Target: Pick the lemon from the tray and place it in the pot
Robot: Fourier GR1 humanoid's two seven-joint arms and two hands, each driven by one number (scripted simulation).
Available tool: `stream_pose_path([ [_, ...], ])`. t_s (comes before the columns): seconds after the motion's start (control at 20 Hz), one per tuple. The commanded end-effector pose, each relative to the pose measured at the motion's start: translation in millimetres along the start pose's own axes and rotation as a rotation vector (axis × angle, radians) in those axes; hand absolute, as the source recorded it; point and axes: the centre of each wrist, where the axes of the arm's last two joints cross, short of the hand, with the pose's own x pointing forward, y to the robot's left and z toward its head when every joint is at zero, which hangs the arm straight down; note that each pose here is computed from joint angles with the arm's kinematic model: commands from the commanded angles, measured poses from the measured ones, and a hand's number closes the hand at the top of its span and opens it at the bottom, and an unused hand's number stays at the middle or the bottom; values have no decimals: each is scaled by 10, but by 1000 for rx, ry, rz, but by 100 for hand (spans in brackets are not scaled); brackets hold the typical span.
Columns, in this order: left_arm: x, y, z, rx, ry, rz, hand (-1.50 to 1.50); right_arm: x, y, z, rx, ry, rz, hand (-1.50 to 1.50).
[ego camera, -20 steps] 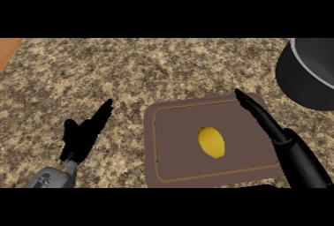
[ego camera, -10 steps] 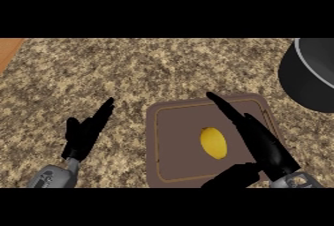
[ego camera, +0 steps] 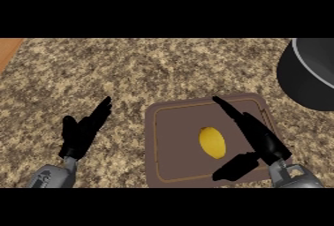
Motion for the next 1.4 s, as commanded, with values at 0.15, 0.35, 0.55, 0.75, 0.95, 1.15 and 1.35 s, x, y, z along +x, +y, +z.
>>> stream_pose_path([
  [0.15, -116, -12, 152, -2, 41, -17, 0, -371, -146, 11, -43, -25, -41, -150],
  [0.35, 31, -34, 77, -6, 34, 3, 0, -609, 55, -98, 34, -70, -149, -150],
  [0.55, -203, -236, -94, -22, 26, 4, 0, -473, 75, -83, 40, -149, -254, -150],
  [0.75, -186, -49, 133, 2, 39, 7, 0, -703, 152, -96, 73, -157, -375, -150],
  [0.95, -69, -109, 61, 0, 27, 0, 0, -776, 229, -138, 84, -121, -388, -150],
  [1.15, -127, 145, 77, -18, 12, -14, 0, -890, 401, -403, 100, -95, -456, -150],
  [1.35, -69, -137, 152, -23, 23, -1, 0, -1002, 665, -557, 122, -112, -446, -150],
])
